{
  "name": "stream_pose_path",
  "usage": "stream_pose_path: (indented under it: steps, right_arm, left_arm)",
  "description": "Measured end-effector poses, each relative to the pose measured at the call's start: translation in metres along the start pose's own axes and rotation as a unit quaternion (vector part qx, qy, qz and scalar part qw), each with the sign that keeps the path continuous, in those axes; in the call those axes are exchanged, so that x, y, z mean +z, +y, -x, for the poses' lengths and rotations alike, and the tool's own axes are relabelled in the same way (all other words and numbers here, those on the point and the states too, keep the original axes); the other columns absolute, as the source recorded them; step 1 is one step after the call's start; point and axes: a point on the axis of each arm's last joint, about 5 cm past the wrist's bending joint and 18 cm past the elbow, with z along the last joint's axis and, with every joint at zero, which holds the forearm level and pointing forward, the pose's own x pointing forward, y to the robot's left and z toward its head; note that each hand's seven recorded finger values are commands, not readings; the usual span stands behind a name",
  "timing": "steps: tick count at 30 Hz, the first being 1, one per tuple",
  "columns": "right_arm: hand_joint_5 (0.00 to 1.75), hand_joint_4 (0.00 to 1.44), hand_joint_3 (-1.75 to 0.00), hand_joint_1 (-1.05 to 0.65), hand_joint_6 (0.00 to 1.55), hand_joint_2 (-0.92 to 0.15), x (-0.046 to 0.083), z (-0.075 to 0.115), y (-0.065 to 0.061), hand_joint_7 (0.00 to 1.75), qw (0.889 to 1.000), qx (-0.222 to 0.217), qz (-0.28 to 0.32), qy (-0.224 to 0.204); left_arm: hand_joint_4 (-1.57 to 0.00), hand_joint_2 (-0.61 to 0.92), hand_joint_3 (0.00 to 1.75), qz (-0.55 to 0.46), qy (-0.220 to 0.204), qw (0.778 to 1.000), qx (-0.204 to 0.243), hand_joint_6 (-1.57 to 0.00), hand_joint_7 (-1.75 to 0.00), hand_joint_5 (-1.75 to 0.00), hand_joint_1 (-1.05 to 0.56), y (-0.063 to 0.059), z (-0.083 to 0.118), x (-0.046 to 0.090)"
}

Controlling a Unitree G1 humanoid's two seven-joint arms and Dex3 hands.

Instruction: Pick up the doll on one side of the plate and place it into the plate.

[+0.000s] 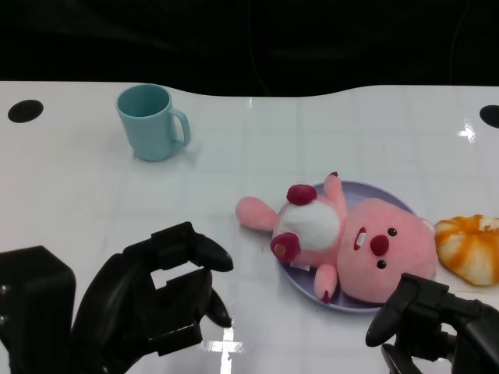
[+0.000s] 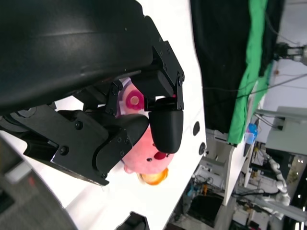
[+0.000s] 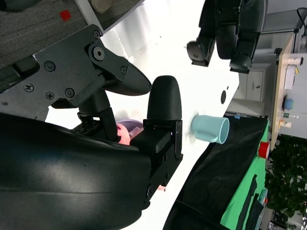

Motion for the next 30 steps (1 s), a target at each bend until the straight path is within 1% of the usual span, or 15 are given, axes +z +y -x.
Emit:
stream_pose_path:
  steps: [3, 7, 8, 9, 12, 19, 22, 30]
  right_arm:
    - [1.74, 0.62, -1.06, -0.22, 0.54, -0.58, 0.0, 0.0, 0.0, 1.43, 1.0, 0.0, 0.0, 0.0]
    - [1.74, 0.62, -1.06, -0.22, 0.54, -0.59, 0.0, 0.0, 0.0, 1.43, 1.0, 0.0, 0.0, 0.0]
    - [1.74, 0.63, -1.05, -0.22, 0.54, -0.58, 0.0, 0.0, 0.0, 1.43, 1.0, 0.0, 0.0, 0.0]
    - [1.74, 0.63, -1.05, -0.22, 0.54, -0.58, 0.0, 0.0, 0.0, 1.43, 1.0, 0.0, -0.001, -0.001]
    - [1.74, 0.63, -1.05, -0.23, 0.54, -0.59, 0.0, 0.0, -0.001, 1.43, 1.0, -0.001, -0.003, -0.001]
    - [1.75, 0.63, -1.05, -0.21, 0.54, -0.59, -0.001, 0.001, -0.003, 1.43, 1.0, 0.002, -0.002, -0.003]
    - [1.75, 0.63, -1.05, -0.21, 0.54, -0.59, -0.002, 0.002, -0.004, 1.43, 1.0, -0.002, -0.002, 0.0]
    - [1.75, 0.63, -1.09, -0.19, 0.54, -0.57, -0.003, 0.004, -0.005, 1.44, 1.0, -0.005, -0.001, 0.004]
  left_arm:
    - [-0.8, 0.54, 1.3, 0.02, 0.016, 1.0, 0.002, -0.72, -1.48, -1.74, -0.13, 0.002, 0.002, 0.001]
    - [-0.8, 0.54, 1.3, 0.023, 0.022, 0.999, 0.005, -0.72, -1.48, -1.74, -0.13, 0.001, 0.003, 0.001]
    - [-0.81, 0.53, 1.28, 0.031, 0.027, 0.999, 0.003, -0.71, -1.56, -1.74, -0.16, 0.002, 0.004, 0.001]
    - [-0.82, 0.52, 1.27, 0.047, 0.04, 0.998, -0.001, -0.69, -1.62, -1.75, -0.19, 0.003, 0.006, 0.0]
    - [-0.82, 0.53, 1.25, 0.091, 0.09, 0.992, -0.002, -0.67, -1.67, -1.75, -0.21, 0.007, 0.012, -0.008]
    - [-0.8, 0.58, 1.17, 0.13, 0.126, 0.984, -0.002, -0.66, -1.68, -1.75, -0.22, 0.014, 0.012, -0.014]
    - [-0.8, 0.58, 1.16, 0.131, 0.135, 0.982, 0.002, -0.67, -1.67, -1.75, -0.21, 0.016, 0.012, -0.015]
    - [-0.8, 0.56, 1.18, 0.118, 0.137, 0.983, -0.005, -0.68, -1.66, -1.75, -0.21, 0.017, 0.012, -0.014]
